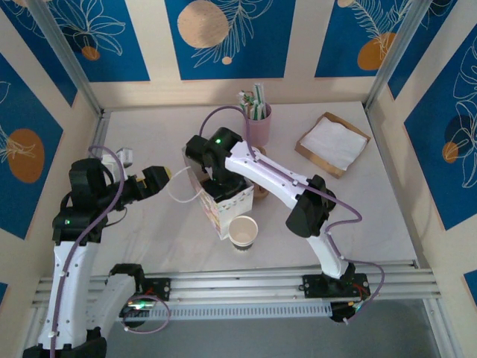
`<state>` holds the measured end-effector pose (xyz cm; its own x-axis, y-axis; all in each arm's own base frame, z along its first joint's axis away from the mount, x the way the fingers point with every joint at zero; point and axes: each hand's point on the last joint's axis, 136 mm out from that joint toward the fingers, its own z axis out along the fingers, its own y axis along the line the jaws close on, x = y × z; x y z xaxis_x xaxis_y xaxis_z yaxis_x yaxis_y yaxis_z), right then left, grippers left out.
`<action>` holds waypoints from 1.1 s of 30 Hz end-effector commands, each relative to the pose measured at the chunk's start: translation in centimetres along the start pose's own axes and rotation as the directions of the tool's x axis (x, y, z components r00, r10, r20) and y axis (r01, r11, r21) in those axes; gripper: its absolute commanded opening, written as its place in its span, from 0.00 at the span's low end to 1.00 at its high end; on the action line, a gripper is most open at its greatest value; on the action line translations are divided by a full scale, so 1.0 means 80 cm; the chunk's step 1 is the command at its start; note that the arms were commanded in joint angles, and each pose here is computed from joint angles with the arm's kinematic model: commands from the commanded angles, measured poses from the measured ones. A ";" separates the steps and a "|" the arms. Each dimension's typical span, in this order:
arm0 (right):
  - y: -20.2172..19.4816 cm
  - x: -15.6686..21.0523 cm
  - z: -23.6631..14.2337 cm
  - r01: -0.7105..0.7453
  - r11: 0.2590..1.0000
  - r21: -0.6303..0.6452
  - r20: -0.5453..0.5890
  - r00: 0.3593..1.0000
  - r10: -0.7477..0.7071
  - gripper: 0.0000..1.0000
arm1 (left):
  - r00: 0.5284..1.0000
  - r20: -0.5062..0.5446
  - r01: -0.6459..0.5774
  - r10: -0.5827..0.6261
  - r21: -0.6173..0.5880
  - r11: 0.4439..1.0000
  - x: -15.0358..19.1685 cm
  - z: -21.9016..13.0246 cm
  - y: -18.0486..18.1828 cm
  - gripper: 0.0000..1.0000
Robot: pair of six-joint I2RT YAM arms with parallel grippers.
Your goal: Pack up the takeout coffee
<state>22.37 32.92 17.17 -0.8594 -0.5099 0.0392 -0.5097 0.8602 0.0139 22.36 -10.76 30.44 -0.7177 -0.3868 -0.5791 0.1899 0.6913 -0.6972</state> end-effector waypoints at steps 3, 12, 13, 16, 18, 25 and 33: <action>-0.014 0.043 0.008 0.006 0.999 0.038 -0.183 0.983 0.001 0.60 | 1.000 -0.017 -0.008 0.008 0.038 0.999 0.003 0.003 -0.008 1.00; -0.016 0.040 0.012 0.004 0.999 0.037 -0.192 0.981 0.003 0.60 | 1.000 -0.018 -0.009 0.010 0.039 0.999 0.004 0.002 -0.008 1.00; -0.016 0.040 0.013 0.004 0.999 0.037 -0.192 0.981 0.003 0.60 | 1.000 -0.017 -0.011 0.011 0.039 0.999 0.004 0.002 -0.008 1.00; -0.016 0.039 0.013 0.006 0.999 0.037 -0.192 0.981 0.002 0.60 | 1.000 -0.018 -0.010 0.011 0.040 0.999 0.004 0.002 -0.008 1.00; -0.016 0.038 0.013 0.005 0.999 0.036 -0.192 0.981 0.002 0.60 | 1.000 -0.018 -0.008 0.008 0.040 0.999 0.004 0.003 -0.008 1.00; -0.017 0.037 0.014 0.004 0.999 0.036 -0.191 0.982 0.003 0.60 | 1.000 -0.018 -0.008 0.008 0.041 0.999 0.004 0.002 -0.008 1.00; -0.016 0.037 0.013 0.007 0.999 0.035 -0.189 0.982 0.000 0.60 | 1.000 -0.019 -0.008 0.009 0.041 0.999 0.004 0.003 -0.008 1.00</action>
<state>22.70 32.94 15.74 -0.8553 -0.5119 0.0800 -0.5125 0.8586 0.0133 22.32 -11.00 30.40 -0.7269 -0.3814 -0.5711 0.1955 0.6822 -0.7045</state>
